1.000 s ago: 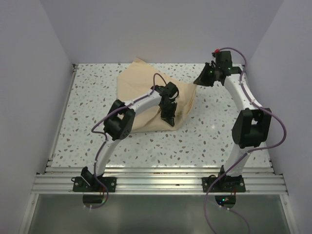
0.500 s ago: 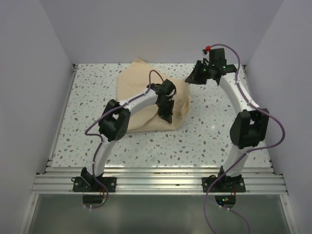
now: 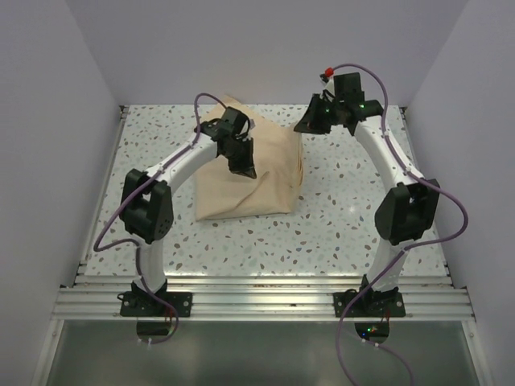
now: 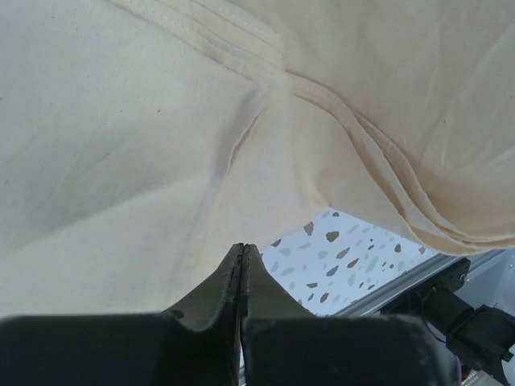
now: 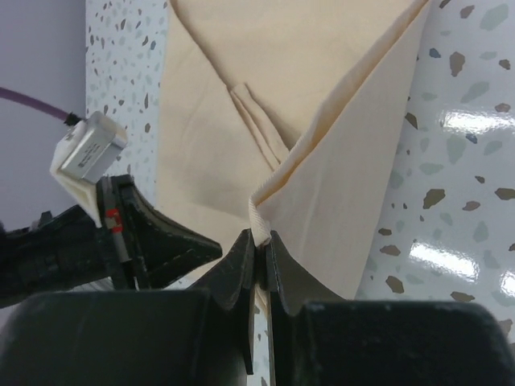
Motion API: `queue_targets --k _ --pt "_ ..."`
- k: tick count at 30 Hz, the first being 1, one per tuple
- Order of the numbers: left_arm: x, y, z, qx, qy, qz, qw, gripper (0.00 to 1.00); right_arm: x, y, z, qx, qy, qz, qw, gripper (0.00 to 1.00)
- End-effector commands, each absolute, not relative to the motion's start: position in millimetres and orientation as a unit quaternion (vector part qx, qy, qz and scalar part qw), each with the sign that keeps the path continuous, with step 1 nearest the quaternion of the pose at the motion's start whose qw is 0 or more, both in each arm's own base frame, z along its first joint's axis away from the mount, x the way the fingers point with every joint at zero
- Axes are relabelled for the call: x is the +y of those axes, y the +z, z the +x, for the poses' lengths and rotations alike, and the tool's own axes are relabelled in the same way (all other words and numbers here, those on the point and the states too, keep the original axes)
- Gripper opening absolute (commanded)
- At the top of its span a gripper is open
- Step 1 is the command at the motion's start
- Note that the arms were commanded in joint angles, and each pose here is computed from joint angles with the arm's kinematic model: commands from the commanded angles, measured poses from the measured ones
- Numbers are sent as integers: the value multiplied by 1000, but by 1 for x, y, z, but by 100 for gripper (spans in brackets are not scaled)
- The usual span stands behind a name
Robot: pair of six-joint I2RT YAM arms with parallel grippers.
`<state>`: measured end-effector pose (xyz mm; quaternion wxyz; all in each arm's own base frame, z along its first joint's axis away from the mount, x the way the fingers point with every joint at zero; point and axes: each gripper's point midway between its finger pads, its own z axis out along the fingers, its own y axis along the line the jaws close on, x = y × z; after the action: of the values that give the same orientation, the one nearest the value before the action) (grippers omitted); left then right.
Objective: Prepare the surgical pack
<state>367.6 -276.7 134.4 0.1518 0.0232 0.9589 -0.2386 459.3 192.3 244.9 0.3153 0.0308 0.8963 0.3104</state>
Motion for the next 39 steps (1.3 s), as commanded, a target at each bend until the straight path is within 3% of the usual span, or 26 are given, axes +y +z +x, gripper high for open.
queue_targets --k 1,24,39 --pt "-295 118 372 955 -253 44 150 0 211 265 454 887 323 -9 330 0" --pt "-298 52 373 962 -251 20 108 0 326 290 404 863 402 -89 293 0" --pt "-262 125 364 957 -242 -15 162 0 321 288 405 872 371 -102 303 0"
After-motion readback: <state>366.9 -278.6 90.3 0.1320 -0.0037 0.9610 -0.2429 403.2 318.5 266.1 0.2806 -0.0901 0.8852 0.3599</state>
